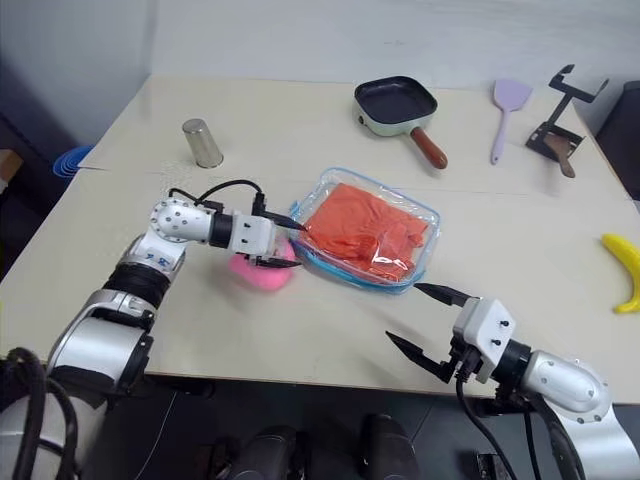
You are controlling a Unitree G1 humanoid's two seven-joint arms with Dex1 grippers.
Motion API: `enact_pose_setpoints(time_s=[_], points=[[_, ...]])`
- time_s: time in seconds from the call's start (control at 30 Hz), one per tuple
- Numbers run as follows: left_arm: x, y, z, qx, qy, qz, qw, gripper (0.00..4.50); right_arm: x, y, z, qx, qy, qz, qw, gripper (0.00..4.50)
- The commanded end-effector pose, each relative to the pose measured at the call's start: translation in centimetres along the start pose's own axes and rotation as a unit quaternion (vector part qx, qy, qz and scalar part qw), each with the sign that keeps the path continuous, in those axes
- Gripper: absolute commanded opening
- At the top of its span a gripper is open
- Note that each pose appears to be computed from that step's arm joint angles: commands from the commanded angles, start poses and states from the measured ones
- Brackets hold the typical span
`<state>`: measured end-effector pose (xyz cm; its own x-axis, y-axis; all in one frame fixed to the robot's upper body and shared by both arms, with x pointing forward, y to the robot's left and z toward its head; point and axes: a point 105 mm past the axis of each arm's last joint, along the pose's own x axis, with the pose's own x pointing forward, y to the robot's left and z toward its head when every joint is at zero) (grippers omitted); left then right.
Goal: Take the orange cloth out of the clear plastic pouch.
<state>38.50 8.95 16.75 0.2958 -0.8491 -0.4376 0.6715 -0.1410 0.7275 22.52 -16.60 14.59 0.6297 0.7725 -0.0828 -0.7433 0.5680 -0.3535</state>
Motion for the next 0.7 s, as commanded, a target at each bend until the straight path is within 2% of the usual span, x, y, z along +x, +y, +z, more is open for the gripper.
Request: enact_pose_setpoints(time_s=[0.03, 0.13, 0.23, 0.27, 0.43, 0.67, 0.7], points=[[0.4, 1.1, 0.1, 0.011, 0.009, 0.019, 1.0, 3.3, -0.3, -0.1, 0.7, -0.016, -0.011, -0.01, 1.0, 4.5], [0.9, 0.8, -0.2, 0.022, 0.024, 0.003, 0.999, 3.3, -0.3, -0.1, 0.6, -0.016, -0.009, -0.011, 1.0, 4.5], [1.1, 0.6, -0.2, 0.029, 0.028, -0.007, 0.999, 2.74, -0.4, -0.1, 0.6, -0.017, -0.008, -0.013, 1.0, 4.5], [1.1, 0.6, -0.2, 0.032, 0.028, -0.01, 0.999, 2.54, -0.4, -0.1, 0.6, -0.017, -0.008, -0.013, 1.0, 4.5], [1.2, 0.3, 0.4, 0.038, 0.012, -0.034, 0.999, 0.99, -0.5, -0.2, 0.5, -0.017, -0.005, -0.017, 1.0, 4.5], [1.1, 0.5, 0.7, 0.017, 0.011, -0.06, 0.998, 0.99, -0.5, -0.2, 0.4, -0.017, -0.002, -0.015, 1.0, 4.5], [1.0, 0.9, 0.8, 0.008, 0.009, -0.053, 0.999, 1.15, -0.5, -0.2, 0.4, -0.017, 0.0, -0.014, 1.0, 4.5]])
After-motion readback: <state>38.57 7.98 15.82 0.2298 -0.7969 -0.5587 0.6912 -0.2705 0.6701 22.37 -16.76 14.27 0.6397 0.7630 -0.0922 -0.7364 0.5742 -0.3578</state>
